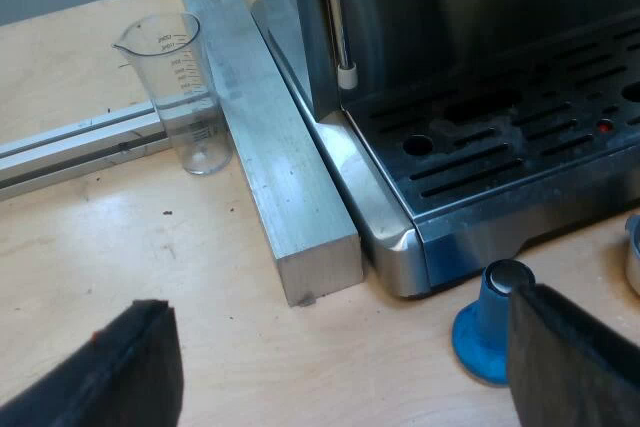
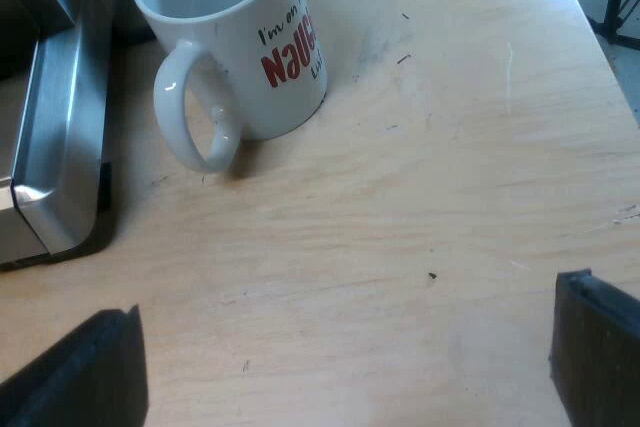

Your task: Put the handle in the coffee machine

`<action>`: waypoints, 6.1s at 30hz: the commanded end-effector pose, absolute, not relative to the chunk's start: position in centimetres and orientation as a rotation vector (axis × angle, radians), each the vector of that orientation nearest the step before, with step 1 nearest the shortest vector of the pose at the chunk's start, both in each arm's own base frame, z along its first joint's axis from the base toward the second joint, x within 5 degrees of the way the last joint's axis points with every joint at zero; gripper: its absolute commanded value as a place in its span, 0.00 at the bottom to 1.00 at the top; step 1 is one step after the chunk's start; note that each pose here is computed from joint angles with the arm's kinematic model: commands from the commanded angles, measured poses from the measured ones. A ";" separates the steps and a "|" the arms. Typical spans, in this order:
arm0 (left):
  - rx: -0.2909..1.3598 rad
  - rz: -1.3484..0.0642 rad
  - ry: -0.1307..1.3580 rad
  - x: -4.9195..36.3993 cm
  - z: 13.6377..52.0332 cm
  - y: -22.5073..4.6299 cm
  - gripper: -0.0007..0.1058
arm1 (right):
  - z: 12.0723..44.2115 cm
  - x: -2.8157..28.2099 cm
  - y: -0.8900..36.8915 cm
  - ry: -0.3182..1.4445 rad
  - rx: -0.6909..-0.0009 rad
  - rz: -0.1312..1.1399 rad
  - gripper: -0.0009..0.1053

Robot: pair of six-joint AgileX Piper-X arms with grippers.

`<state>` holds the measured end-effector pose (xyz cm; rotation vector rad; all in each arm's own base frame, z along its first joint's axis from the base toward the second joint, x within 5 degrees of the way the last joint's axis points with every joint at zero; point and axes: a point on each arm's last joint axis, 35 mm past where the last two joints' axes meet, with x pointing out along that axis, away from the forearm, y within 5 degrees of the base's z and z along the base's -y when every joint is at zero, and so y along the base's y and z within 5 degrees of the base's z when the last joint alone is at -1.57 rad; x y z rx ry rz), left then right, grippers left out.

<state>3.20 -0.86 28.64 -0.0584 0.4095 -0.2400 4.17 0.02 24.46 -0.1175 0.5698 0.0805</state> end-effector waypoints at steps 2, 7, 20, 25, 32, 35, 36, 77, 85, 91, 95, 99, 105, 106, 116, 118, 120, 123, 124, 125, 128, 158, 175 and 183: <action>-0.070 -0.225 0.406 3.4 28.8 -0.8 0.65 | 24.6 4.2 0.0 0.565 -0.126 0.079 0.78; -0.070 -0.225 0.406 3.4 28.8 -0.8 0.65 | 24.6 4.2 0.0 0.565 -0.126 0.079 0.78; -0.119 -0.365 0.394 0.8 32.4 -0.9 0.73 | 28.5 4.3 0.4 0.702 -0.142 0.190 0.72; -0.110 -0.444 0.406 1.1 33.5 -1.1 0.76 | 29.7 4.8 0.7 0.766 -0.178 0.264 0.72; -0.076 -0.645 0.482 2.2 34.5 -2.0 0.76 | 32.3 7.5 2.1 0.910 -0.291 0.458 0.72; -0.068 -0.734 0.531 2.9 34.4 -2.6 0.76 | 33.1 9.1 3.1 0.947 -0.326 0.520 0.72; -0.064 -0.747 0.538 2.9 34.4 -2.7 0.76 | 33.2 9.4 3.3 0.952 -0.332 0.527 0.72; 0.069 -1.132 0.806 5.7 31.5 -6.9 0.76 | 20.7 16.9 20.8 1.279 -0.710 0.780 0.09; 0.076 -1.136 0.801 5.7 31.5 -6.9 0.76 | 18.8 17.1 21.9 1.303 -0.733 0.788 0.01; 0.081 -1.125 0.800 5.8 31.5 -6.9 0.76 | 17.5 17.4 22.3 1.327 -0.745 0.782 0.01; 0.119 -1.083 0.801 6.1 31.1 -6.9 0.76 | 16.3 17.7 22.8 1.341 -0.728 0.764 0.01; 0.148 -1.082 0.825 6.3 30.0 -7.1 0.76 | 15.6 17.8 23.0 1.352 -0.731 0.759 0.01; 0.150 -1.076 0.863 6.5 28.3 -7.2 0.76 | 14.7 17.8 23.3 1.386 -0.704 0.797 0.01; 0.150 -1.076 0.863 6.5 28.3 -7.2 0.76 | 14.7 17.8 23.4 1.386 -0.704 0.800 0.01; 0.143 -1.085 0.796 6.9 28.8 -7.5 0.76 | 12.8 14.6 26.3 1.391 -0.761 0.939 0.01; 0.143 -1.085 0.798 6.8 28.8 -7.5 0.76 | 12.7 13.8 27.0 1.368 -0.772 0.968 0.01; 0.144 -1.084 0.803 6.8 28.7 -7.5 0.76 | 12.7 13.2 27.7 1.340 -0.758 0.983 0.01; 0.144 -1.083 0.809 6.8 28.7 -7.4 0.76 | 12.8 12.3 28.9 1.288 -0.728 1.029 0.01; 0.145 -1.083 0.810 6.8 28.7 -7.4 0.76 | 12.7 12.0 29.4 1.272 -0.707 1.046 0.01; 0.145 -1.083 0.812 6.8 28.7 -7.4 0.76 | 12.7 12.0 29.6 1.262 -0.694 1.051 0.01; 0.146 -1.082 0.819 6.7 28.6 -7.4 0.76 | 12.4 11.7 30.6 1.231 -0.634 1.059 0.01; 0.238 -1.030 0.850 6.5 28.1 -6.9 0.76 | 16.4 11.2 29.4 1.177 -0.612 0.994 0.01; 0.237 -1.030 0.848 6.5 28.1 -6.9 0.76 | 26.9 11.3 26.5 0.852 -0.815 0.832 0.33; 0.236 -1.031 0.842 6.6 28.1 -6.9 0.76 | 28.2 12.5 26.4 0.843 -0.769 0.783 0.73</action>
